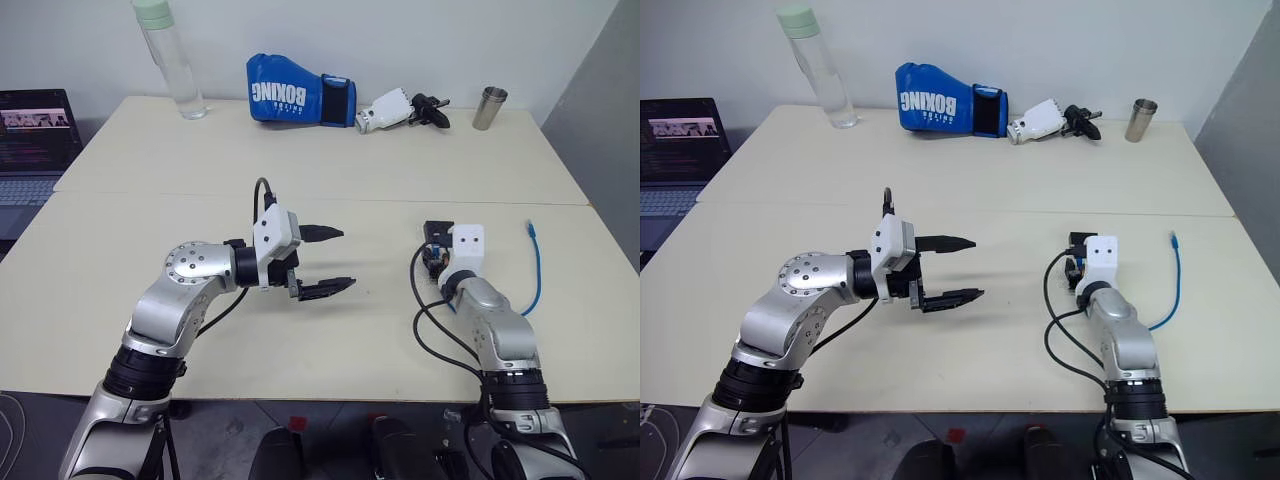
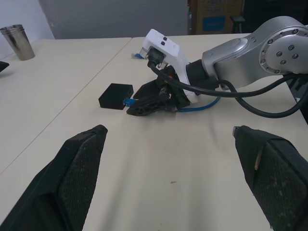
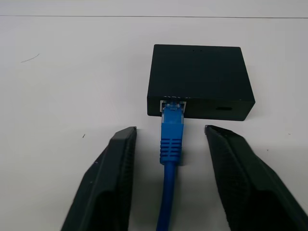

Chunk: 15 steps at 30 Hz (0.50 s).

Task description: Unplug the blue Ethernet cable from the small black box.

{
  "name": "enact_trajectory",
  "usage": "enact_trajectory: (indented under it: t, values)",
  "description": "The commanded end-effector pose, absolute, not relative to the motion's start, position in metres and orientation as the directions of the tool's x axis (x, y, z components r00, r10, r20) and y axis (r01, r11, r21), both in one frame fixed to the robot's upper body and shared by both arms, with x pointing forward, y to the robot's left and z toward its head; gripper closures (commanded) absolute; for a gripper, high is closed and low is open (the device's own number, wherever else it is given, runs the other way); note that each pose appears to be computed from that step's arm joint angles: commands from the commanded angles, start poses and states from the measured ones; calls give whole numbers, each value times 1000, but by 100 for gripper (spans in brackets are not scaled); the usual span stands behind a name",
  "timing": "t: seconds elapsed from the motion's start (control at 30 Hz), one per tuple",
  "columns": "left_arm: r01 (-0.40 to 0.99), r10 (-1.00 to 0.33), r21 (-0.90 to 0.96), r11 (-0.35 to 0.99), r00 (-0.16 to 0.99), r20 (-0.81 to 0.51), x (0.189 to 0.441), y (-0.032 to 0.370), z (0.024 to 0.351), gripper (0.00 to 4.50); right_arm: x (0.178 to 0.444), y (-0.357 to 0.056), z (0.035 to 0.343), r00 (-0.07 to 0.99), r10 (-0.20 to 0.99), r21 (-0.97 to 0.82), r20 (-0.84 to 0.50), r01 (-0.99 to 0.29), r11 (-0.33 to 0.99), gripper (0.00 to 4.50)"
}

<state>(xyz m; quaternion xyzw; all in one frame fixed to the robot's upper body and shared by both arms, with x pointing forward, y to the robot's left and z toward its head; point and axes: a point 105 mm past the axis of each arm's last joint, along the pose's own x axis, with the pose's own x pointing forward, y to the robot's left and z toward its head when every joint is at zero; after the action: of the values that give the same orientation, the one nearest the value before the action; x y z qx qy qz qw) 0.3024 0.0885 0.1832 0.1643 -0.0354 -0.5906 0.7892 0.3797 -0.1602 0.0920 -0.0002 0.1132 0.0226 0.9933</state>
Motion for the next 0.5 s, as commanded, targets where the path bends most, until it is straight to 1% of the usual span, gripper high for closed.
enact_trajectory:
  t: [0.03,0.13,0.17,0.2,0.27,0.37,0.43,0.5]
  values:
    - [904,-942,335,264,316,-112,304,93,191,0,380,-158,104,980,48,-2,-191,-50,999,297]
    - [902,-937,323,287,335,-102,307,96,191,0,381,-156,109,983,71,-51,-170,-81,995,377]
    - [899,-930,319,300,350,-114,309,99,189,0,381,-155,112,984,86,-77,-155,-99,992,394]
    - [898,-923,313,310,363,-126,311,103,186,0,381,-153,115,985,102,-105,-139,-117,988,421]
    - [901,-914,284,328,379,-145,312,113,182,0,378,-146,122,981,162,-182,-103,-178,967,428]
    - [900,-899,227,371,410,-156,314,129,179,0,369,-125,134,948,316,-366,-43,-309,878,428]
    - [905,-897,137,403,420,-138,315,141,182,0,359,-108,145,893,451,-526,-4,-385,758,428]
    - [912,-900,57,407,411,-144,313,151,183,0,347,-91,154,797,604,-712,6,-421,562,428]
